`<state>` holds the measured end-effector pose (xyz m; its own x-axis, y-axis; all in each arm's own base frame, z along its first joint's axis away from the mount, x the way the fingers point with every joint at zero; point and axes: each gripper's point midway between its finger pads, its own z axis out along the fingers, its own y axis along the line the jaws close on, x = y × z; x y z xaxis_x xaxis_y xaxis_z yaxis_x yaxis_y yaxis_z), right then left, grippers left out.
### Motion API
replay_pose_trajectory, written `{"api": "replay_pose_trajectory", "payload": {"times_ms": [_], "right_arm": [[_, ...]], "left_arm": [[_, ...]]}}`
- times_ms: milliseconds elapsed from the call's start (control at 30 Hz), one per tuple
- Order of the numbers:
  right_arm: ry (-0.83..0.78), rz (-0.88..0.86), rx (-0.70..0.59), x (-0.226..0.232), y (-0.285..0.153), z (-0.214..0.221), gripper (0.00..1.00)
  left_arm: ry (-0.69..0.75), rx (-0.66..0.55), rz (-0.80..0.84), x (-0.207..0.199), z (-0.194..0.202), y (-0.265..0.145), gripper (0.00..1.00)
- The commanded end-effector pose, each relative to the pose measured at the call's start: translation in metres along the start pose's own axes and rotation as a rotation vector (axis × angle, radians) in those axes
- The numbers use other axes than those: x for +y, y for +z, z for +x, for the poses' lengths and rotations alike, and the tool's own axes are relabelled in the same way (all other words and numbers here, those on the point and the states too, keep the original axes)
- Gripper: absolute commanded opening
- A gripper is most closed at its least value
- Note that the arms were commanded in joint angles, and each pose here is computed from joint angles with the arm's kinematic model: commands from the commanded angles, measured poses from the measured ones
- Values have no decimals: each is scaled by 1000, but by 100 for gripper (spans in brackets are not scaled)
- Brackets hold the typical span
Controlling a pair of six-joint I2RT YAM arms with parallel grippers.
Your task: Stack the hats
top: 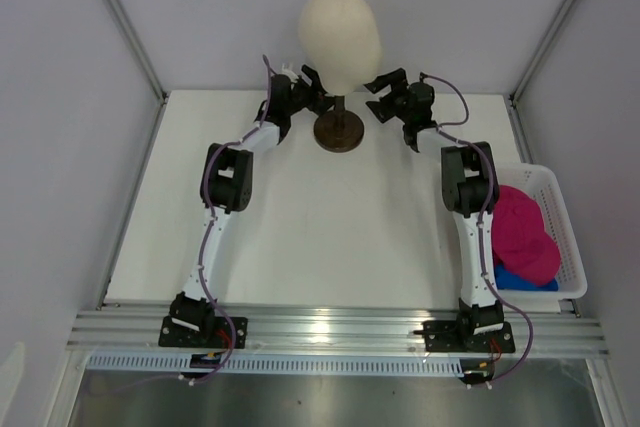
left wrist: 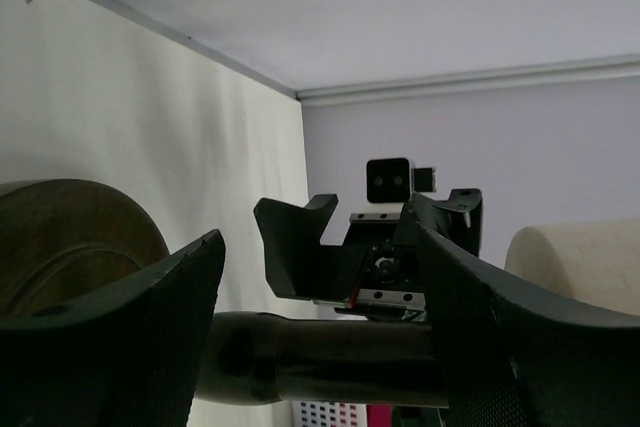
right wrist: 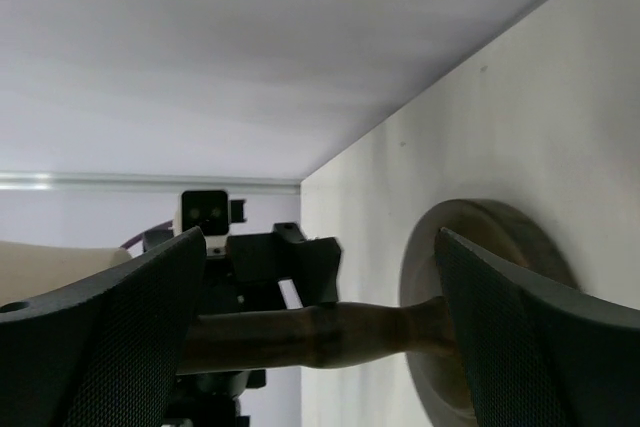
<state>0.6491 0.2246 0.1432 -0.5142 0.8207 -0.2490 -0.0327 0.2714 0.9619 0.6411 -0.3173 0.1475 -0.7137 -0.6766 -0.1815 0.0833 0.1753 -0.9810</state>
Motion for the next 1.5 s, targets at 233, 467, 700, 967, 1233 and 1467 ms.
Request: {"api": "replay_pose_trajectory", "payload": {"times_ms": [233,467,700,967,1233,1467], "right_arm": [[-6,-152,138,41,-2,53,99],[-10,-153,192,36,-13,81,99],[-2,-179,246,49,-31,103,100],[25,-159,259,48,-69,129,99],[45,-84,306,39,-105,174,100],[38,9,386,33,-121,217,99]], "left_arm": [[104,214,95,-19,45,-17,83],[170,258,73,-25,54,-30,88],[159,297,94,-28,74,-59,88],[139,282,96,-34,99,-99,88],[91,262,42,-23,145,-141,89],[26,141,2,-8,171,-188,89]]}}
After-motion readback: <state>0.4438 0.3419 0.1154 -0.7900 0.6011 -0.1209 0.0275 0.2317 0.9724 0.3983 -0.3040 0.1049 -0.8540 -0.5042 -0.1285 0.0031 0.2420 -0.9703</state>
